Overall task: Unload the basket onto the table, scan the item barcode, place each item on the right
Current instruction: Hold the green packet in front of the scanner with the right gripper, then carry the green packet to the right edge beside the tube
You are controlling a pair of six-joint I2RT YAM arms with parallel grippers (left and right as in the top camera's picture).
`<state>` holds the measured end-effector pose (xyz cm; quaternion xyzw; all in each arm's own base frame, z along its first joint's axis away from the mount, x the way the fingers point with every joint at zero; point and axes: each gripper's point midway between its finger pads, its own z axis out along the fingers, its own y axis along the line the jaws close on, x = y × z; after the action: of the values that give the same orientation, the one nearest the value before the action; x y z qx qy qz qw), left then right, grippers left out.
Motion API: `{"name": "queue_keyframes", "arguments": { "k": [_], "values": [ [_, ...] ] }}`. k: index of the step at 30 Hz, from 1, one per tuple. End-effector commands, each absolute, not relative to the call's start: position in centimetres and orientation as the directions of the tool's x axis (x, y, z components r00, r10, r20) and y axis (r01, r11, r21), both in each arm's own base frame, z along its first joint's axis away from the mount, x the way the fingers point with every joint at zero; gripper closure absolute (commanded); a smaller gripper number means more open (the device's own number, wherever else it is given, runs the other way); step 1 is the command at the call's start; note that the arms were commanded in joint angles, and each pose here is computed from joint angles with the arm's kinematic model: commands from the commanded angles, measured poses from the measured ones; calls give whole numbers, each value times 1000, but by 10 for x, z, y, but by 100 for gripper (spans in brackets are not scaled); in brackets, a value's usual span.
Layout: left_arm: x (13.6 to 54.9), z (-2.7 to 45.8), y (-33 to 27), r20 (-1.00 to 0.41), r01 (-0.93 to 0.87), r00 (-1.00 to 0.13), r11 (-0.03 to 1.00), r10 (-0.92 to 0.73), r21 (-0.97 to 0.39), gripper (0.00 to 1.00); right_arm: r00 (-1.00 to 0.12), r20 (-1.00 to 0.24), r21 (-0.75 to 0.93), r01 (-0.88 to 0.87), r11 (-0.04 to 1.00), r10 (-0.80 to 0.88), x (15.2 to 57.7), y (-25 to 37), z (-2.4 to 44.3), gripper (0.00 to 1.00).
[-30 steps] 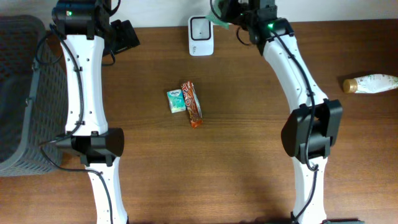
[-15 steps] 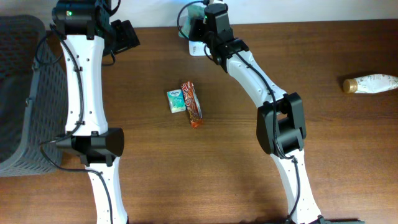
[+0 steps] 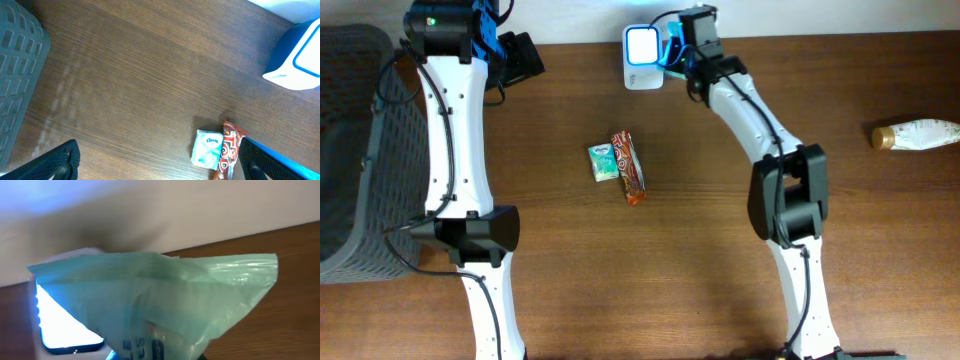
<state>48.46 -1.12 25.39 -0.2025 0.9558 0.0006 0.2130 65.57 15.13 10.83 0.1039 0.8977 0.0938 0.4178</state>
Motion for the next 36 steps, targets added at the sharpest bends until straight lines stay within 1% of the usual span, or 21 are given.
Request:
{"name": "queue_keyframes", "arguments": {
  "k": [1, 2, 4, 5, 7, 9, 10, 12, 16, 18, 21, 23, 25, 31, 32, 34, 35, 36],
  "values": [
    [484, 257, -9, -418, -390, -822, 917, -386, -78, 1, -501, -802, 275, 176, 945, 326, 652, 87, 212, 96],
    [484, 257, -9, -418, -390, -822, 917, -386, -78, 1, -502, -796, 267, 214, 940, 340, 648, 68, 217, 96],
    [484, 257, -9, -418, -390, -822, 917, -386, -78, 1, -519, -768, 220, 337, 915, 376, 631, 11, 218, 96],
    [484, 257, -9, -418, -390, -822, 917, -386, -78, 1, -529, -734, 194, 437, 878, 426, 615, -27, 211, 96],
    [484, 257, -9, -418, -390, -822, 917, -386, -78, 1, -543, -675, 139, 570, 810, 498, 588, -78, 194, 96],
    [484, 257, -9, -418, -390, -822, 917, -386, -78, 1, -540, -610, 66, 694, 717, 580, 553, -132, 176, 96],
    [484, 257, -9, -418, -390, -822, 917, -386, -78, 1, -510, -566, 29, 773, 634, 647, 526, -166, 165, 96],
    [484, 257, -9, -418, -390, -822, 917, -386, -78, 1, -439, -509, 0, 860, 510, 741, 490, -209, 154, 96],
    [484, 257, -9, -418, -390, -823, 917, -386, -78, 1, -270, -429, -40, 959, 280, 862, 424, -274, 141, 96],
    [484, 257, -9, -418, -390, -823, 917, -386, -79, 1, -197, -387, -41, 980, 197, 901, 396, -302, 134, 96],
    [484, 257, -9, -418, -390, -822, 917, -386, -78, 1, -152, -339, -22, 988, 154, 928, 382, -317, 124, 96],
    [484, 257, -9, -418, -390, -823, 917, -386, -78, 1, -142, -325, -24, 990, 142, 935, 379, -322, 116, 93],
    [484, 257, -9, -418, -390, -822, 917, -386, -78, 1, -141, -323, -28, 990, 140, 936, 379, -323, 109, 83],
    [484, 257, -9, -418, -390, -822, 917, -386, -78, 1, -138, -336, -11, 990, 143, 932, 386, -326, 90, 82],
    [484, 257, -9, -418, -390, -822, 917, -386, -78, 1, -139, -335, -13, 990, 143, 932, 386, -326, 88, 69],
    [484, 257, -9, -418, -390, -822, 917, -386, -78, 1, -141, -324, -2, 989, 148, 936, 387, -323, 87, 27],
    [484, 257, -9, -418, -390, -823, 917, -386, -79, 1, -152, -315, 7, 987, 163, 937, 390, -322, 86, 21],
    [484, 257, -9, -418, -390, -822, 917, -386, -78, 1, -190, -306, 13, 979, 204, 933, 393, -320, 86, 12]
  ]
}}
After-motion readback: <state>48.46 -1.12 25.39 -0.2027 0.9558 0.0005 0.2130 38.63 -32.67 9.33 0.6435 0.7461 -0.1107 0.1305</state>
